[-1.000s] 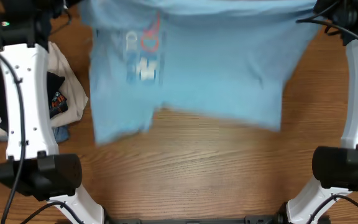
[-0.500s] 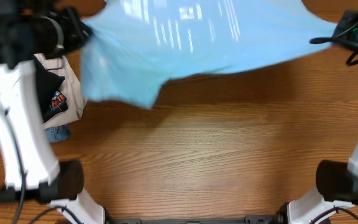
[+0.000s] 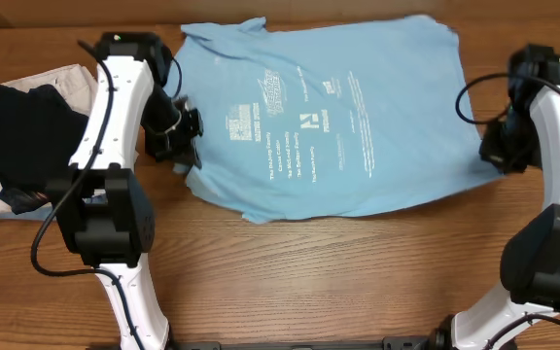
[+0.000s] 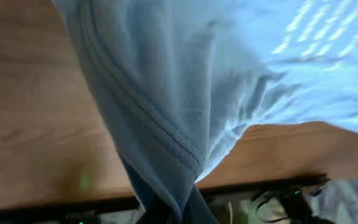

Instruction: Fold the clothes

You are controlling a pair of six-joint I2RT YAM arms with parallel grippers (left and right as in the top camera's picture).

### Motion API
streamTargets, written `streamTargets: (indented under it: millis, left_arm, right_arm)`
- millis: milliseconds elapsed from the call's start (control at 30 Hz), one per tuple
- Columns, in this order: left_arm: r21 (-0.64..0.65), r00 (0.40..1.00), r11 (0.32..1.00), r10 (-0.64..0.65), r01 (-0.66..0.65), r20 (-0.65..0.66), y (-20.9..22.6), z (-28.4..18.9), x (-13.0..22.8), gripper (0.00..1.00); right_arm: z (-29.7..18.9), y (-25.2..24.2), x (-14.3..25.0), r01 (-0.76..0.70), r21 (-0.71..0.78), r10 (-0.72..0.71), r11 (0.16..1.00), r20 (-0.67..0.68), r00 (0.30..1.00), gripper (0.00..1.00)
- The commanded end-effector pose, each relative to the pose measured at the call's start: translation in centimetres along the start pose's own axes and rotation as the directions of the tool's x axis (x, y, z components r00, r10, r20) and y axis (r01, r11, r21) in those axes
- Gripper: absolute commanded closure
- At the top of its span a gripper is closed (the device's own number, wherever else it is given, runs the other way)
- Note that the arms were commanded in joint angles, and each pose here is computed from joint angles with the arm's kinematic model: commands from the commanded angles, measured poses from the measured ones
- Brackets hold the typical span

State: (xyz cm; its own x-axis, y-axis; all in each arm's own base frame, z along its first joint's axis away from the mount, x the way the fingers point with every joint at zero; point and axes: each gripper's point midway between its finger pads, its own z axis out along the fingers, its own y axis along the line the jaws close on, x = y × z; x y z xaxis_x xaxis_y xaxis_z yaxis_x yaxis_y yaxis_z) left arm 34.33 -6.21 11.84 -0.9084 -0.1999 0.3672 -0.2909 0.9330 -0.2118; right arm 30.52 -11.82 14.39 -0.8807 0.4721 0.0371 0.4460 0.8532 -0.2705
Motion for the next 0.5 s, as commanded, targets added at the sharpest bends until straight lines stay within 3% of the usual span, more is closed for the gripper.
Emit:
streamTargets:
  millis: [0, 133, 467]
  left_arm:
    - [-0.117, 1.000, 0.993, 0.010, -0.010, 0.005, 2.3, -0.2, 2.1, 0.96]
    - [-0.167, 1.000, 0.986, 0.003, -0.002, 0.007, 3.7, 0.3, 3.6, 0.96]
    - [-0.152, 0.998, 0.988, -0.024, 0.034, 0.064, 5.6, 2.4, 8.6, 0.96]
  right_arm:
    - [0.8, -1.7, 1.0, -0.093, -0.008, 0.093, 0.996, -0.049, 0.994, 0.96]
    - [1.8, -1.8, 2.1, -0.117, -0.041, 0.111, 0.992, -0.113, 0.987, 0.96]
    - [3.7, -1.5, 5.2, -0.114, -0.047, 0.104, 0.992, -0.176, 0.979, 0.96]
